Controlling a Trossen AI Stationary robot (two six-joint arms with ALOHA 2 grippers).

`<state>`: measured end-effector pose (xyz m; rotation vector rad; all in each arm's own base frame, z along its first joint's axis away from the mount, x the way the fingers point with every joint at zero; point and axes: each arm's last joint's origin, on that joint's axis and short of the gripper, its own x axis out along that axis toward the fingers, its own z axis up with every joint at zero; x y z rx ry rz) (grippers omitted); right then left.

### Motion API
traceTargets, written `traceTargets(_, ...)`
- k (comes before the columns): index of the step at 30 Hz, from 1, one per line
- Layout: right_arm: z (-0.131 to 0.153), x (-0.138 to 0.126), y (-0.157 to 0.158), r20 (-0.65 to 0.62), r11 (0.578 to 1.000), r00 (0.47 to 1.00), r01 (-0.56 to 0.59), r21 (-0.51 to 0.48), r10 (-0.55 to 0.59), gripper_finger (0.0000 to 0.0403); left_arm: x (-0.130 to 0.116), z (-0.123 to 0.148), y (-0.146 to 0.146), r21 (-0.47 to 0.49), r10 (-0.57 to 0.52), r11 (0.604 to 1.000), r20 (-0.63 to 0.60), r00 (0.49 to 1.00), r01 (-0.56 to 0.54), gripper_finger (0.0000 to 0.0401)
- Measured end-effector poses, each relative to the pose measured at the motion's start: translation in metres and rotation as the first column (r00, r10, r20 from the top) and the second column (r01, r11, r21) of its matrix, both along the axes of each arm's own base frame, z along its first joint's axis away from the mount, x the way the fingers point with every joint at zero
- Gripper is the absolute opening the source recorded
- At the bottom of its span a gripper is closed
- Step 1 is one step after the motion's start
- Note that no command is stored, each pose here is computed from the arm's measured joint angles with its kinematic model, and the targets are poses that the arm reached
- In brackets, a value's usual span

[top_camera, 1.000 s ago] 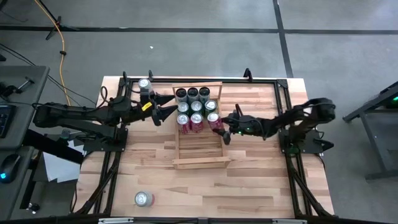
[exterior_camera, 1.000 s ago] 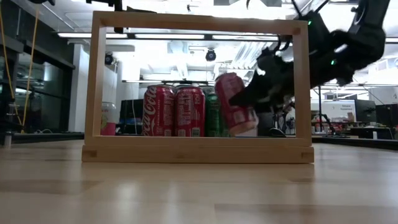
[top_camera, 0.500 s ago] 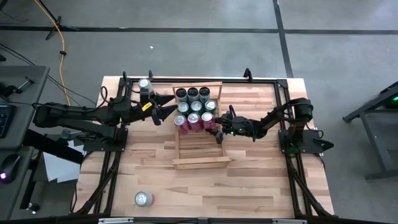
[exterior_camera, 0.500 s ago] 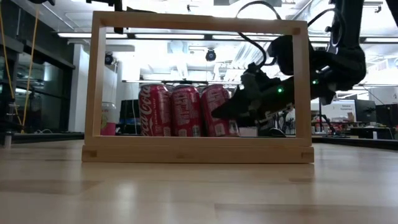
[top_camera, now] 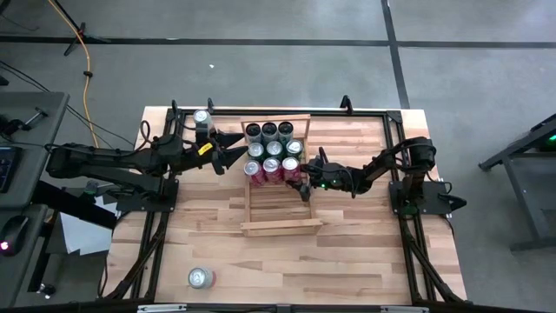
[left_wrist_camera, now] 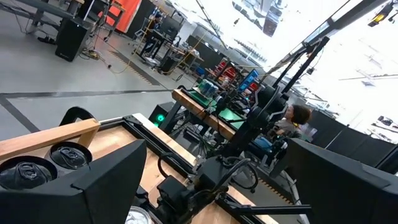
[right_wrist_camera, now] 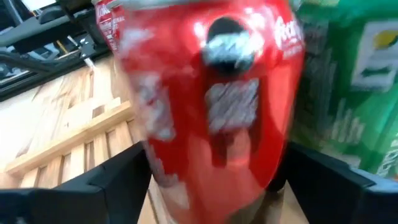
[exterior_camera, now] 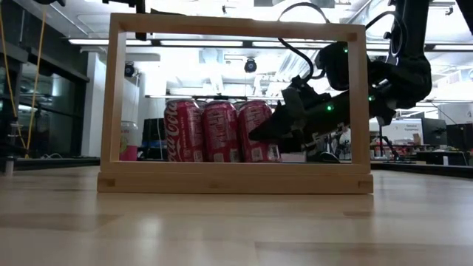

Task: Place canned beverage on shelf
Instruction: Put the red can on the shelf aligned with the other red cans

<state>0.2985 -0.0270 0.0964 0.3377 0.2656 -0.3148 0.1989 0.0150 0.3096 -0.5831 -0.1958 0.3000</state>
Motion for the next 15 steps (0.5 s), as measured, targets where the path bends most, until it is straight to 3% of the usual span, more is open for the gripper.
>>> traceTargets(15,-0.0035,-0.0009,0.0011,-0.03,0.999,0.999,-0.037,0.02,0.038,0.0345,0.0,0.0,-0.0001,0.001,-0.003,1.0,0.0,1.0,0.003,0.0381)
